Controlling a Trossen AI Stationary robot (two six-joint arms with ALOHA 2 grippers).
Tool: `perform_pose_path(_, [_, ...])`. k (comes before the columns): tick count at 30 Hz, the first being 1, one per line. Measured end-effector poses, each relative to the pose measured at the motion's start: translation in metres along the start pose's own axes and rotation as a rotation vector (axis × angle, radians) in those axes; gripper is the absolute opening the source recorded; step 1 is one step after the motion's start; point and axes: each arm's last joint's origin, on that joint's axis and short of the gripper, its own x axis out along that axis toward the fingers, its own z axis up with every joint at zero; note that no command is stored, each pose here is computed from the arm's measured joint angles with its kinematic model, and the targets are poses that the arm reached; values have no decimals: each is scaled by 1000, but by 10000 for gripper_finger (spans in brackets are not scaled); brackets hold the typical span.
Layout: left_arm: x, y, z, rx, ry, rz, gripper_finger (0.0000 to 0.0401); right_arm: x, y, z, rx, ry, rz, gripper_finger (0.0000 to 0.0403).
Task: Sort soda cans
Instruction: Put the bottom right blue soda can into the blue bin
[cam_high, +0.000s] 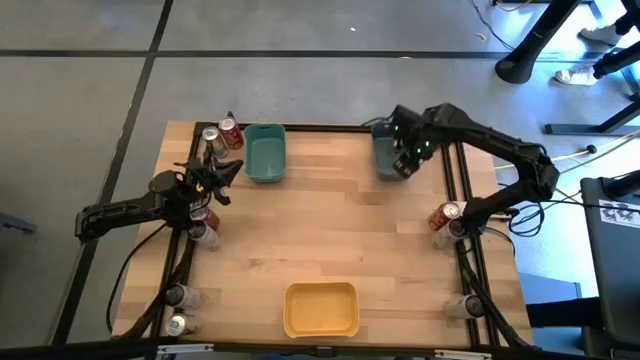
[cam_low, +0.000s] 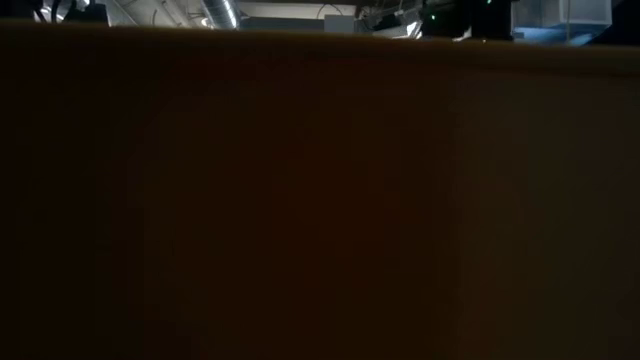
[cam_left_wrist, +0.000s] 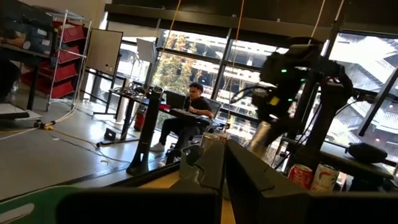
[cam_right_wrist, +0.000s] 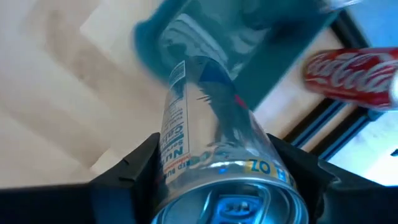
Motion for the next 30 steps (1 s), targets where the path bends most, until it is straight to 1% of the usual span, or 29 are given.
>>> perform_pose_path(4, [0,0,2,-6,-17,-3,8,6,-20,14,55,-56,-5,226])
perform_pose_path(7, [0,0,2,-6,-15,-3,8,14,-33,21,79,-52,-12,226])
perform_pose_path(10, [0,0,2,-6,-15,-3,8,26,-39,29,86,-20,-12,226])
perform_pose_path(15, [0,0,1,-2,-11,-2,8,46,-39,40,87,40,-25,226])
perform_pose_path(21, [0,0,1,-2,-6,-1,8,66,-37,52,100,77,-48,226])
perform_pose_path(25, [0,0,1,-2,-6,-1,8,76,-37,56,125,106,-82,226])
perform_pose_path(30, [0,0,1,-2,-6,-1,8,82,-36,59,127,101,-77,226])
